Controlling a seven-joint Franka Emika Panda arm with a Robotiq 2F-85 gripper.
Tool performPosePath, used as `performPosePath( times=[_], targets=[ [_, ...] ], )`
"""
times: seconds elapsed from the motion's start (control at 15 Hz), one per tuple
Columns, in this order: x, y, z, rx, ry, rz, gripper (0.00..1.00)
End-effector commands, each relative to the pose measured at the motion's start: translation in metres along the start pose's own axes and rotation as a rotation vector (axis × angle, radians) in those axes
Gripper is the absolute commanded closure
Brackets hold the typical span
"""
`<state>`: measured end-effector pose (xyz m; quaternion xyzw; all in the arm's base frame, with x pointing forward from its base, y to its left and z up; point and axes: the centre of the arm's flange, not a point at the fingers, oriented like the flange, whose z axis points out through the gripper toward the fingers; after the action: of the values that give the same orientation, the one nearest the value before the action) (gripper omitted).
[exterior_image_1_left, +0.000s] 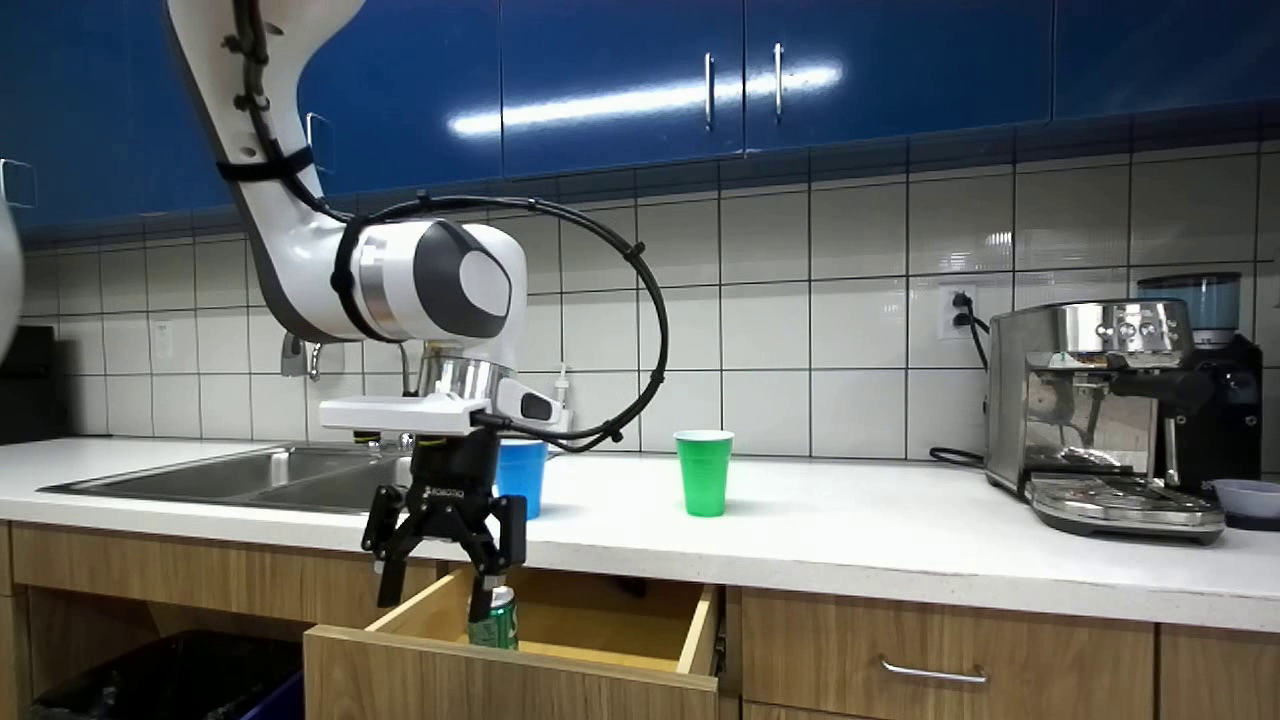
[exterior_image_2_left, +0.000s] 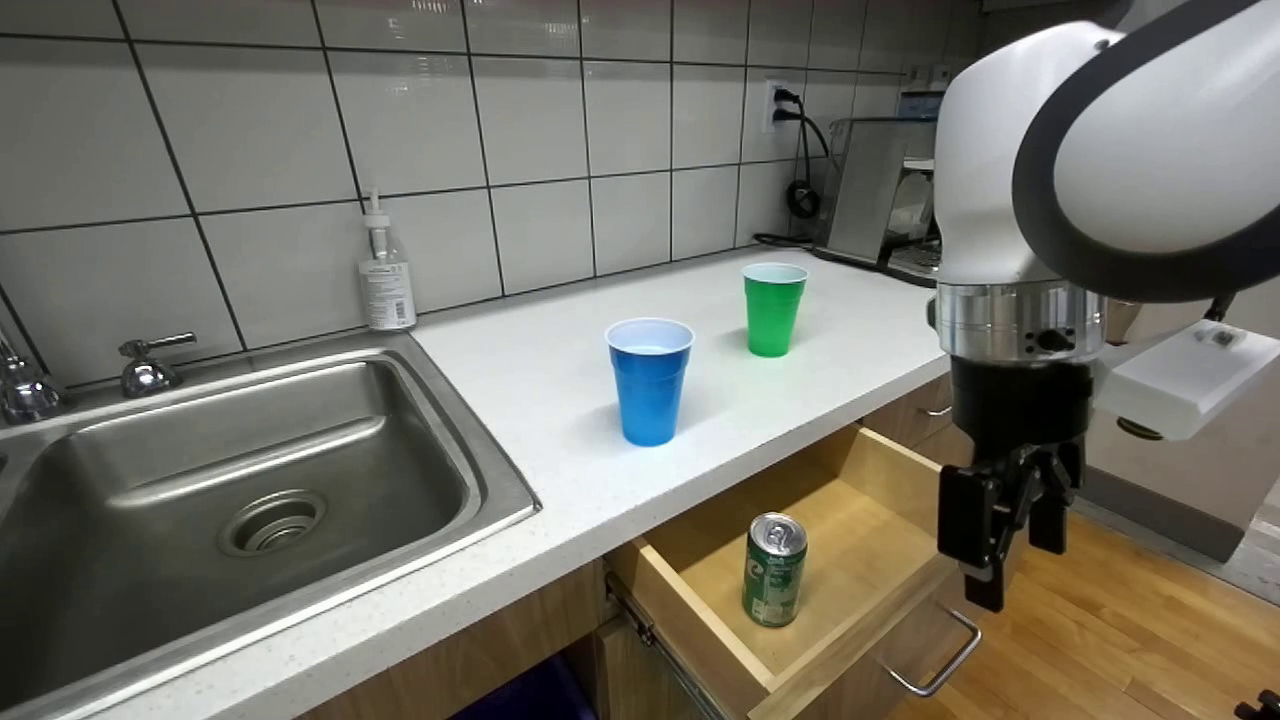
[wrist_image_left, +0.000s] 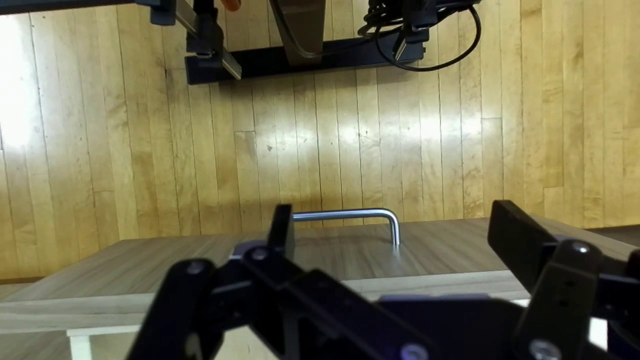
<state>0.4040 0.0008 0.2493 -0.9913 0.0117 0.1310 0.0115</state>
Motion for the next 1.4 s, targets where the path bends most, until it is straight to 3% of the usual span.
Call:
performPosePath(
  times=[0.0, 0.4, 1.33],
  targets=[
    [0.012, 0.007, 0.009, -0.001, -0.046, -0.016, 0.00],
    [0.030, 0.010, 0.034, -0.009, -0.094, -0.021, 0.00],
    [0.072, 0.004, 0.064, -0.036, -0.072, -0.034, 0.00]
  ],
)
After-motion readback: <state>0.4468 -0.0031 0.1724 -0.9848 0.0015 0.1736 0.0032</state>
